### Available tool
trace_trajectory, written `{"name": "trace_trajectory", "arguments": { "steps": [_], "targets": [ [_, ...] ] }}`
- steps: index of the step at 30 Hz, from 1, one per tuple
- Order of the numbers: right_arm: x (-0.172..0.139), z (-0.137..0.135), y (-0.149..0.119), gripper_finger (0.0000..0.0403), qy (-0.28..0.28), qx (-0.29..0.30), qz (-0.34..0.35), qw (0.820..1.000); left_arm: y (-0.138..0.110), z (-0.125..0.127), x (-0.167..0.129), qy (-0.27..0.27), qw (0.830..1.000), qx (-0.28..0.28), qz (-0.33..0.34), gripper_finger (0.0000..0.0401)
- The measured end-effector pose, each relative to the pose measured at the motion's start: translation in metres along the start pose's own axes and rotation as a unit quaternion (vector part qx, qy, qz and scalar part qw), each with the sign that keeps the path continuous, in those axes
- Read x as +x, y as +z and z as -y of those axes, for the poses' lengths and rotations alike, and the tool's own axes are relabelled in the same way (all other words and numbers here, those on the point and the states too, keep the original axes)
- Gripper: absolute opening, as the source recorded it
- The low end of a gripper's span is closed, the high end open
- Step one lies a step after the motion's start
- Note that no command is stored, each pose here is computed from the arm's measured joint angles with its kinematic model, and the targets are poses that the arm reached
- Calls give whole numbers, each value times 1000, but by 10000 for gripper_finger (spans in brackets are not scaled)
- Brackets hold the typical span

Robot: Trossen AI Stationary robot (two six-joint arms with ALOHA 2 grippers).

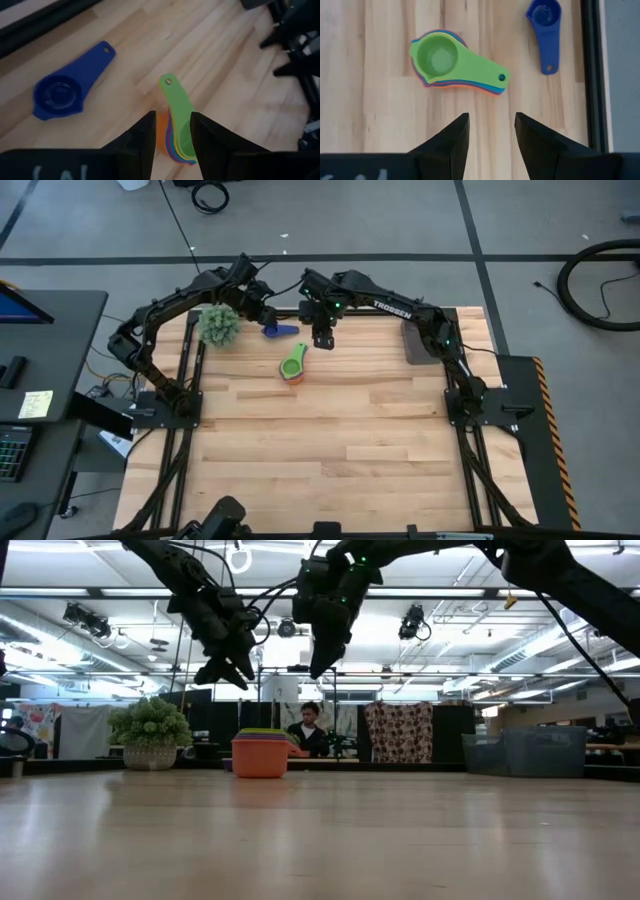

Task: Nest measuring cups in basket
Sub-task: Stack the dark blue measuring cup on top of the green measuring cup

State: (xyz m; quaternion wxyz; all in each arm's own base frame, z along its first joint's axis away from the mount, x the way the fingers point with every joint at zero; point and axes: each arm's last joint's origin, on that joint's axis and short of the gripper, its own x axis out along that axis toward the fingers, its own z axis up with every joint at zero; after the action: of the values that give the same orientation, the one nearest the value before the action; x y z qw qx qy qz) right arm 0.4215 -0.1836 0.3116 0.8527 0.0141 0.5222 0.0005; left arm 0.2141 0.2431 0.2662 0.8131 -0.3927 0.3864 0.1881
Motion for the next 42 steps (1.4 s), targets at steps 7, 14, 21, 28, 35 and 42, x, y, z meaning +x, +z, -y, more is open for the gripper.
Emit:
{"name": "trace_trajectory", "arguments": {
  "steps": [7, 14, 21, 28, 35, 42],
  "targets": [
    [10, 11, -9, 165, 14, 45, -8, 999, -1, 2, 0, -42, 999, -1, -7, 126],
    [37, 14, -26, 165, 22, 56, -60, 996, -3, 3, 0, -50, 999, 10, -19, 126],
    [46, 23, -38, 165, -20, 65, -100, 993, -11, 3, -1, -50, 997, 9, -52, 126],
    [41, 44, -48, 165, -37, 100, -104, 989, -19, 6, -8, -50, 995, 29, -78, 126],
    [35, 63, -58, 165, -45, 124, -106, 986, -27, 12, -21, -42, 995, 35, -88, 126],
    [19, 73, -70, 165, -40, 149, -120, 981, -29, 6, -14, 96, 987, 86, -99, 126]
  ]
}}
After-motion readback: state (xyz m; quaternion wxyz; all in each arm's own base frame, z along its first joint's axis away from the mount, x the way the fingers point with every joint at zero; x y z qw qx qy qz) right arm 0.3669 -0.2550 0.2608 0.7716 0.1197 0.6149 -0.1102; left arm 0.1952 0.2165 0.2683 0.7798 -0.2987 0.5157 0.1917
